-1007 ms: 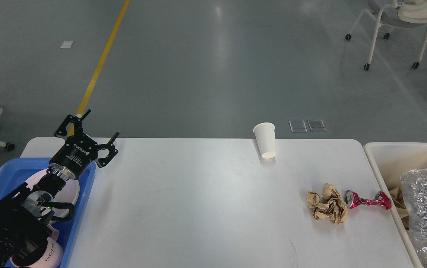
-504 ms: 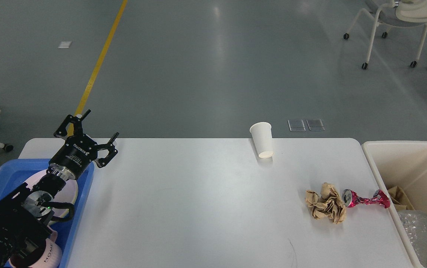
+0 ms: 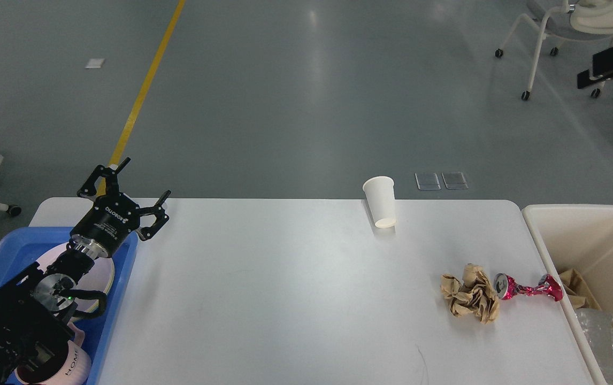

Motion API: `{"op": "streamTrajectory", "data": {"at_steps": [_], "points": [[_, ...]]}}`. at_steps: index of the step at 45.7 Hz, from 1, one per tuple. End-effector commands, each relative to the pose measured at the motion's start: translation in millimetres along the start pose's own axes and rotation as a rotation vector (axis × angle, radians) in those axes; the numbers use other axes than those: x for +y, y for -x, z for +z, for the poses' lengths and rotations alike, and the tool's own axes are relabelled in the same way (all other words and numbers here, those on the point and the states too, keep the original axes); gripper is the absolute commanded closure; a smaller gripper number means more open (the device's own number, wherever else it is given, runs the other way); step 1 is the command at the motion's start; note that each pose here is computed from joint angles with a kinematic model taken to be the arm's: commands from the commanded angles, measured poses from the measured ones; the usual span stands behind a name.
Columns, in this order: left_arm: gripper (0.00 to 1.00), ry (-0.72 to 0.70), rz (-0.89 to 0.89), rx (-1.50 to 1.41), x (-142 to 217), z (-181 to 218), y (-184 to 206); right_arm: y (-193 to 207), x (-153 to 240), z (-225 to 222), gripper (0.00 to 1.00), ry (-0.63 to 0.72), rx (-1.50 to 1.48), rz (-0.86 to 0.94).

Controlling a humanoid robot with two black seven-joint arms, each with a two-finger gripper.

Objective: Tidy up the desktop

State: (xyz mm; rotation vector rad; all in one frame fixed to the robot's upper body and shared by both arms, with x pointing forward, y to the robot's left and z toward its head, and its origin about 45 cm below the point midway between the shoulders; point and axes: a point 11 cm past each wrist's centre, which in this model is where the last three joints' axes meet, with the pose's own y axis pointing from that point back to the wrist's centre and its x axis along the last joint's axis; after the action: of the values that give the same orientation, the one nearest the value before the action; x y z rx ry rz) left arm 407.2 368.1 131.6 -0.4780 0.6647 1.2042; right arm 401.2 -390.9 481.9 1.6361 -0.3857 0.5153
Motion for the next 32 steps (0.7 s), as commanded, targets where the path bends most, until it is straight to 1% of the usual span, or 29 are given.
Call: {"op": "streamTrajectory", "data": {"at_steps": [1, 4, 9, 13, 15, 18, 22, 26, 28, 32], "points": [[0.0, -0.001, 0.0, 0.0, 0.0, -0.2, 0.1, -4.5, 15.4, -73.5, 0.0, -0.073, 0.099, -0.087], [0.0, -0.001, 0.0, 0.0, 0.0, -0.2, 0.1, 1.8, 13.5, -93.6, 0.0, -0.107, 0.114, -0.144], [0.0, 0.001, 0.0, 0.001, -0.1, 0.0, 0.1, 13.0, 14.5, -112.7, 0.0, -0.148, 0.103, -0.24], [0.0, 0.001, 0.0, 0.001, -0.1, 0.0, 0.1, 23.1, 6.3, -112.9, 0.0, -0.158, 0.097, -0.279], [0.0, 0.001, -0.001, 0.001, -0.1, 0.0, 0.2, 36.6, -7.1, -103.7, 0.0, -0.156, 0.069, -0.328], [0.0, 0.001, -0.001, 0.001, -0.1, 0.0, 0.2, 63.0, -44.6, -78.6, 0.0, -0.154, 0.018, -0.385], [0.0, 0.001, -0.001, 0.001, -0.1, 0.0, 0.2, 100.2, -99.3, -35.7, 0.0, -0.106, -0.008, -0.366], [0.0, 0.001, 0.0, 0.001, -0.1, 0.0, 0.1, 153.2, -148.6, 16.2, 0.0, 0.033, -0.002, -0.365], [0.0, -0.001, -0.002, 0.0, 0.0, -0.2, 0.2, 177.1, -174.5, 44.7, 0.0, 0.12, -0.004, -0.324], [0.0, -0.001, -0.002, 0.0, 0.0, -0.2, 0.2, 215.8, -208.2, 82.8, 0.0, 0.245, -0.037, -0.276]]}}
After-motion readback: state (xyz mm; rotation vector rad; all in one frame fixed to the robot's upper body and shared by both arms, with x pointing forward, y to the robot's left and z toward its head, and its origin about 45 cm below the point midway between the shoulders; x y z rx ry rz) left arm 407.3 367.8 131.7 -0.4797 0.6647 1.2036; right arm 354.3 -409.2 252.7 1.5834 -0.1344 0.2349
